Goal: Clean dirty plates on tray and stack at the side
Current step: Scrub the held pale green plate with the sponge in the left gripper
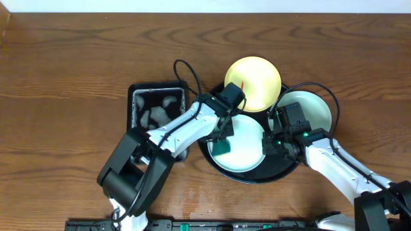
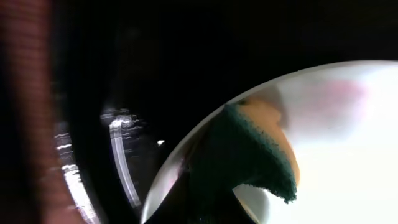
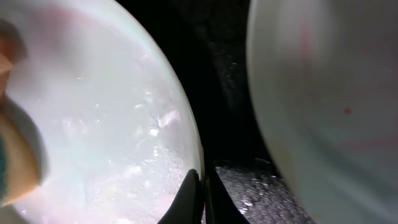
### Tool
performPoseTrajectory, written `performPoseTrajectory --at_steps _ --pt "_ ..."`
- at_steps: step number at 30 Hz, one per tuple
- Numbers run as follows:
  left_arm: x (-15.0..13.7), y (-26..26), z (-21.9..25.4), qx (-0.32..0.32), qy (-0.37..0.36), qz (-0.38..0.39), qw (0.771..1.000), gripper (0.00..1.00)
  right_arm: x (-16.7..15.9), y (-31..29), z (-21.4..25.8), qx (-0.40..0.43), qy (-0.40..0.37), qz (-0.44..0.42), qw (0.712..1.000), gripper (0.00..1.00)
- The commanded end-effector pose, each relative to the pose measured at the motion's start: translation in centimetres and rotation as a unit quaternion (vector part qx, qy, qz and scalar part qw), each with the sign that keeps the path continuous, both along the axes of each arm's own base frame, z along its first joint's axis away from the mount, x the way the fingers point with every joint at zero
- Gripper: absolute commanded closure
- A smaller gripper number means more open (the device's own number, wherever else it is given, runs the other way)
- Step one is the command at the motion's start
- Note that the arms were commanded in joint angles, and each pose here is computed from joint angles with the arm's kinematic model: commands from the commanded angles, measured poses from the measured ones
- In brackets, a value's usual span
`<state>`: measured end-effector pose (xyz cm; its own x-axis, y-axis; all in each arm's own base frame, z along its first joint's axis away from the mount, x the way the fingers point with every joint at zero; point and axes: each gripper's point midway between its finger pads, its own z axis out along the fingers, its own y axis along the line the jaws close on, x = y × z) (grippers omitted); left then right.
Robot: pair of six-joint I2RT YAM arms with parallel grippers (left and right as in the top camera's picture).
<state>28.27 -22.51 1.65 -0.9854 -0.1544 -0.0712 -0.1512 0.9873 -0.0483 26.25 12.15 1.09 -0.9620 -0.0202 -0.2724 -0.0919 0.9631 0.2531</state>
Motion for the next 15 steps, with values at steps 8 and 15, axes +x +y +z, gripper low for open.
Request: performPoseTrajectory --at_steps 8,15 --pt "1.4 6.8 0.5 0.177 -0.020 -0.003 0.984 0.93 0.2 -1.0 0.0 -0.031 -0.007 -0.003 0.999 0.99" --pt "0.9 4.6 2.6 0.105 -0.015 -0.028 0.994 0.92 0.2 -1.0 0.0 -0.031 -0.007 -0.003 0.999 0.99"
